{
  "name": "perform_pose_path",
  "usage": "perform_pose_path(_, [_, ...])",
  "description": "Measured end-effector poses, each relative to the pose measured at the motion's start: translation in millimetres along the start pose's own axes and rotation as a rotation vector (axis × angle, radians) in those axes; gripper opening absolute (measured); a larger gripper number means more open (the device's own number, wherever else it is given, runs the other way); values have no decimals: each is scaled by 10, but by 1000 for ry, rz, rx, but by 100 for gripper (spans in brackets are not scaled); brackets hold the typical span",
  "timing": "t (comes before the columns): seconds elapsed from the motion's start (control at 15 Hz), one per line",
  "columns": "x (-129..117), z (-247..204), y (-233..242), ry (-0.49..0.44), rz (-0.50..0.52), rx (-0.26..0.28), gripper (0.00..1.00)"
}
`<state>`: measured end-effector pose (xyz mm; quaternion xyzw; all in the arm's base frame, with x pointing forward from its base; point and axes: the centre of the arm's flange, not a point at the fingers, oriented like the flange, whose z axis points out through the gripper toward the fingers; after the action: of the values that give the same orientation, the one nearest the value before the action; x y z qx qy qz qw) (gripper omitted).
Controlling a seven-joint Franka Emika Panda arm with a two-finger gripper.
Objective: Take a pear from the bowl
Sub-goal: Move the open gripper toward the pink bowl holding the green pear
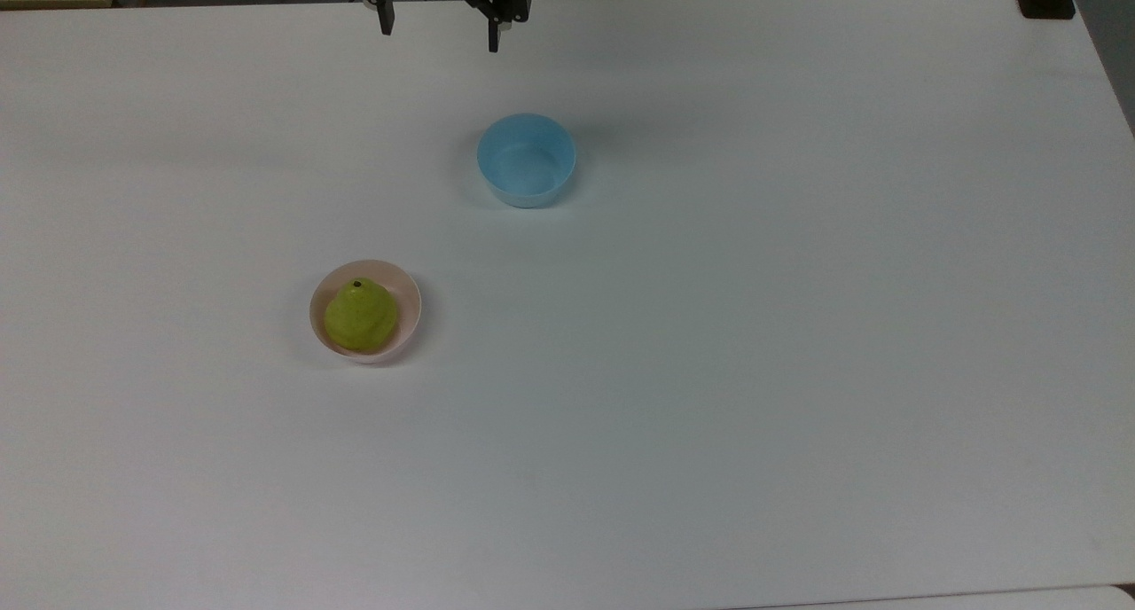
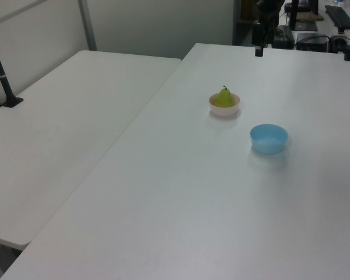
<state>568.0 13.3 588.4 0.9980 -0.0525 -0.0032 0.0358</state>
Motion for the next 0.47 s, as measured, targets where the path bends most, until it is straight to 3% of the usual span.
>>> perform_pose_path(0.47, [4, 3, 29, 0, 5, 0, 100])
